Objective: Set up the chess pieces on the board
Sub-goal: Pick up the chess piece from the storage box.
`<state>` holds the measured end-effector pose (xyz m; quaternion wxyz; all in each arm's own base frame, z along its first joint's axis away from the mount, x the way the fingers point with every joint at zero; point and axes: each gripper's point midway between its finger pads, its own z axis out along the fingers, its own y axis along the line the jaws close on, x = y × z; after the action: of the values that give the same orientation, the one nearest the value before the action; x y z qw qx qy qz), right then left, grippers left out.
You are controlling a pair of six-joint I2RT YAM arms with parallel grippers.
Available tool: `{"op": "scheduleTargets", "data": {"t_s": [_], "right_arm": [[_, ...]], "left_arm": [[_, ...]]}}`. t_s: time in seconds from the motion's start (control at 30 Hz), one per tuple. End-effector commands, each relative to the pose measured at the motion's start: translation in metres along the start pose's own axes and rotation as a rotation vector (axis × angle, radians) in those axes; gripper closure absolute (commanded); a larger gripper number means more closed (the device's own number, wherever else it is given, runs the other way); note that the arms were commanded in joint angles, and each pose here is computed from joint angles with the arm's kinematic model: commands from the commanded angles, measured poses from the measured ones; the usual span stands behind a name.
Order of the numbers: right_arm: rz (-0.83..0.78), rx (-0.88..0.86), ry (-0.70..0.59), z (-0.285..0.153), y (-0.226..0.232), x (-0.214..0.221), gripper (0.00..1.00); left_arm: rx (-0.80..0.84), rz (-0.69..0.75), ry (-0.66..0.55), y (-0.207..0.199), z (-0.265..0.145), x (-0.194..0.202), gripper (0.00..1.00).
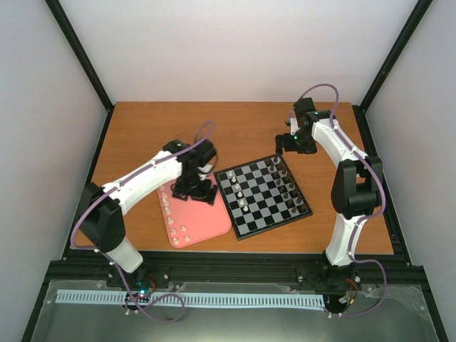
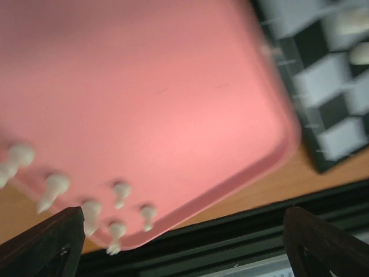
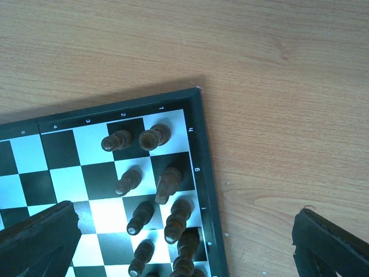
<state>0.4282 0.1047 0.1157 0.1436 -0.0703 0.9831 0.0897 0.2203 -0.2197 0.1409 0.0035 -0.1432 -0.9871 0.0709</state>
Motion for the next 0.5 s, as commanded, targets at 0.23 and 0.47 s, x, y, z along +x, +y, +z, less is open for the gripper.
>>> {"op": "scheduleTargets", "data": {"t_s": [0.23,0.47], "right_arm": [[-0.008,0.000,-0.025,-0.007,-0.002,-0.007,0.00],[-0.009,-0.005,-0.022,-0.006,0.000,-0.006,0.00]], "left_arm": [[-0.034,-0.311,0.072,0.064,0.054,0.053,0.15],[-0.010,-0.338,0.126,0.067,0.081,0.068,0.43]]}}
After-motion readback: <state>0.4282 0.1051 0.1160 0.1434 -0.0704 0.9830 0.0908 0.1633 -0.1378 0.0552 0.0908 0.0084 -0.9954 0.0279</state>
